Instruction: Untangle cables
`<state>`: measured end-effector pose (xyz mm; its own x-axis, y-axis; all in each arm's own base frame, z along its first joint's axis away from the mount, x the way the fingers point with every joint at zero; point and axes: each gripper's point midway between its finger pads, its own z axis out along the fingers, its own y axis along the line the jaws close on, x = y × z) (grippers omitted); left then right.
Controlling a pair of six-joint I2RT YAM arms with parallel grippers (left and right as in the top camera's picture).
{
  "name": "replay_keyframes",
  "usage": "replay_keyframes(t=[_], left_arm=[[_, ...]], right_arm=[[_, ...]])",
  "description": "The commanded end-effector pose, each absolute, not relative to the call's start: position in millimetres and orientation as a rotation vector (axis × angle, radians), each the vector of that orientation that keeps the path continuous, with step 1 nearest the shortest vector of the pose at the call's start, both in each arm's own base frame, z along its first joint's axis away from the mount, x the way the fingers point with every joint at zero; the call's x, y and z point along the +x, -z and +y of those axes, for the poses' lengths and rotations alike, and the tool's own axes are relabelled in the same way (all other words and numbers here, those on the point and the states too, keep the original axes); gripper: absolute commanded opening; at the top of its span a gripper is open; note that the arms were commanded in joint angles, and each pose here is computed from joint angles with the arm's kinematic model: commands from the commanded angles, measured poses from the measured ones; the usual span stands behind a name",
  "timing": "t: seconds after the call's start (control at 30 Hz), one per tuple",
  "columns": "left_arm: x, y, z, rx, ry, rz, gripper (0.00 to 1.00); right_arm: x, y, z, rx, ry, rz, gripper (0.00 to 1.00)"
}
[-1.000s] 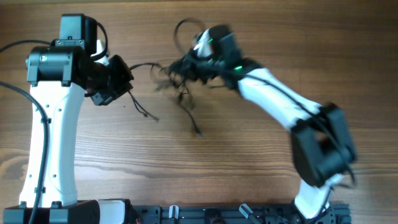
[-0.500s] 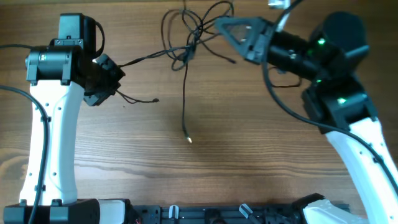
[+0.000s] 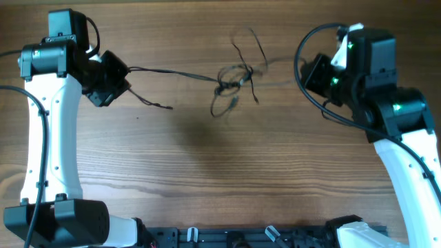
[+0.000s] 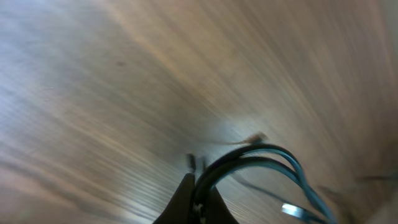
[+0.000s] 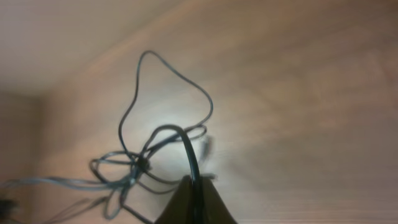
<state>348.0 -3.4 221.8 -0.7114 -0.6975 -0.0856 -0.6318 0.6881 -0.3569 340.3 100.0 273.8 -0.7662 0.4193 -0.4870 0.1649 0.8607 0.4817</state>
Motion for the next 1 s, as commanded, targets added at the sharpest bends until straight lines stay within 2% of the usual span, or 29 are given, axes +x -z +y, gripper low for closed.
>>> replay_keyframes(t=[0.0,0.07,0.13,0.17,0.2,0.23,0.27,0.3,0.33,0.4,0.5,0.57,0.63,0.7,0.73,0.83,0.97], left_arm=[[358.3,-226.5,-2.8,-1.227,0.609,2.599,0.04],[361.7,-227.5,6.0,-1.318,0.613,2.542,0.04],[353.6,-221.0,35.5,-1.578,0.484,2.425,0.04],[350.8,-220.4,36.9,-1.593,0.487,2.429,0.04],[349.7,-220.4,33.7,-1.520,0.494,2.476,0.04],[348.6,-219.5,26.7,-1.409,0.481,2.543,0.07],[345.8,-218.6,22.7,-1.383,0.477,2.572,0.22],[343.4,-217.7,18.5,-1.371,0.471,2.592,0.33],[342.0,-217.3,15.3,-1.364,0.468,2.605,0.34],[341.8,-217.1,6.8,-1.320,0.469,2.632,0.37],[341.3,-215.0,2.1,-1.218,0.383,2.672,0.51],[341.6,-213.0,-3.3,-1.183,0.354,2.690,0.57],[344.1,-202.5,-10.3,-1.142,0.282,2.731,0.63],[349.5,-182.4,-24.8,-0.986,0.235,2.843,0.70],[349.3,-171.6,-37.9,-0.885,0.251,2.920,0.70],[345.0,-131.8,-70.4,-0.622,0.192,3.120,0.69],[341.3,-102.9,-96.6,-0.369,0.158,3.234,0.74]], right_arm=[[328.6,-225.2,94.1,0.307,-0.423,2.651,0.04],[316.7,-192.8,84.5,0.337,-0.311,2.803,0.04],[315.9,-169.5,55.0,0.592,-0.061,2.830,0.04],[319.7,-166.2,62.0,0.538,-0.105,2.848,0.04],[325.0,-167.3,76.0,0.409,-0.206,2.859,0.09],[331.6,-171.8,92.2,0.305,-0.329,2.843,0.36],[332.3,-175.6,106.4,0.218,-0.438,2.837,0.68],[330.3,-179.4,119.4,0.122,-0.539,2.833,0.72],[327.4,-183.3,130.7,0.056,-0.631,2.827,0.75],[322.8,-188.0,144.5,-0.006,-0.736,2.819,0.76],[318.1,-188.7,159.4,-0.073,-0.747,2.817,0.81],[316.5,-192.6,180.2,-0.157,-0.786,2.786,0.85],[321.5,-199.5,203.4,-0.167,-0.813,2.732,1.00],[333.0,-202.5,205.8,0.004,-0.804,2.713,1.00],[337.7,-203.8,204.4,0.049,-0.800,2.700,1.00],[339.1,-203.7,201.8,0.052,-0.797,2.698,1.00],[335.4,-201.4,200.5,0.005,-0.779,2.711,1.00]])
